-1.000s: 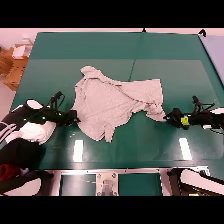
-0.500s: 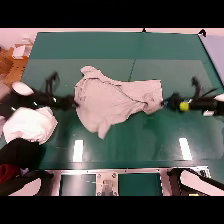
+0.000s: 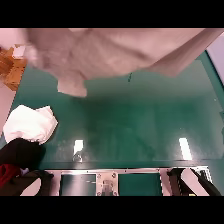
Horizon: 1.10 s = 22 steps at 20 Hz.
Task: Fold the shirts.
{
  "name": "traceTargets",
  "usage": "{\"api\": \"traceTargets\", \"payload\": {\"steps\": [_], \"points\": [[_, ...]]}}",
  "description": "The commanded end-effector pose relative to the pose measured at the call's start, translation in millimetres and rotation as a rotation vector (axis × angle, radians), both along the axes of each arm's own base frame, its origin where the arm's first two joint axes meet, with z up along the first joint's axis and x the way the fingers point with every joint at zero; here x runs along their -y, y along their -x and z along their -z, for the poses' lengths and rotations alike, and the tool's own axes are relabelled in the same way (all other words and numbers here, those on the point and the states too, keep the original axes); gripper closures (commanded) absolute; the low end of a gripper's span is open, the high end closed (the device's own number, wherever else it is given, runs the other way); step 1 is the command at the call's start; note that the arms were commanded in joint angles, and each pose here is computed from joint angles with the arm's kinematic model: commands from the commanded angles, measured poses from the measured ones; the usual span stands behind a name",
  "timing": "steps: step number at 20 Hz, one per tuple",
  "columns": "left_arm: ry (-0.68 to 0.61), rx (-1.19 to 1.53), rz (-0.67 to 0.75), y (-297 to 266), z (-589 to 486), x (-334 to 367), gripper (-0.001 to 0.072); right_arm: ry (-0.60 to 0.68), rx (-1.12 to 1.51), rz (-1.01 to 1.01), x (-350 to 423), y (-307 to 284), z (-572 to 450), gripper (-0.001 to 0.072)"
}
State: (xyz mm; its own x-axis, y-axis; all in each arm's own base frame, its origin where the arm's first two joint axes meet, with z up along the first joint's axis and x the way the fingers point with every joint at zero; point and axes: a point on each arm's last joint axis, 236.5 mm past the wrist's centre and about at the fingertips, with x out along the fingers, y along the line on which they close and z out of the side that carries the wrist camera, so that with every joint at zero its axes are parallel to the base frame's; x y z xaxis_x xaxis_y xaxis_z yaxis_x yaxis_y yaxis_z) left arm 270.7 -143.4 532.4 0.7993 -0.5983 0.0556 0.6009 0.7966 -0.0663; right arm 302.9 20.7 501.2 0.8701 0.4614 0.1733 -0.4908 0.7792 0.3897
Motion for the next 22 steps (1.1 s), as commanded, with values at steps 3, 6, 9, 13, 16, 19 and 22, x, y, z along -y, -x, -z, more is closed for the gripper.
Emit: {"api": "traceTargets", "payload": {"steps": [3,6,9,13,16,19,22], "points": [[0.006,0.083,-0.275,34,-35,-58,0.0686,0.107,0.226,0.287,6,57,-70,0.0698],[-0.041,-0.093,-0.435,1,14,-94,0.0687,0.107,0.100,0.372,33,41,-42,0.0698],[-0.100,-0.324,-0.431,-47,98,-93,0.0687,-0.003,-0.078,0.317,58,1,27,0.0698],[-0.134,-0.595,-0.359,-133,240,-76,0.0687,-0.164,-0.398,0.278,80,-93,205,0.0698],[-0.088,-0.763,-0.260,-200,358,-50,0.0686,-0.225,-0.632,0.320,82,-156,349,0.0698],[-0.098,-0.850,-0.257,-259,454,-48,0.0687,-0.277,-0.829,0.342,96,-196,452,0.0698],[-0.099,-0.906,-0.273,-296,510,-50,0.0687,-0.304,-0.932,0.320,104,-227,509,0.0698]]}}
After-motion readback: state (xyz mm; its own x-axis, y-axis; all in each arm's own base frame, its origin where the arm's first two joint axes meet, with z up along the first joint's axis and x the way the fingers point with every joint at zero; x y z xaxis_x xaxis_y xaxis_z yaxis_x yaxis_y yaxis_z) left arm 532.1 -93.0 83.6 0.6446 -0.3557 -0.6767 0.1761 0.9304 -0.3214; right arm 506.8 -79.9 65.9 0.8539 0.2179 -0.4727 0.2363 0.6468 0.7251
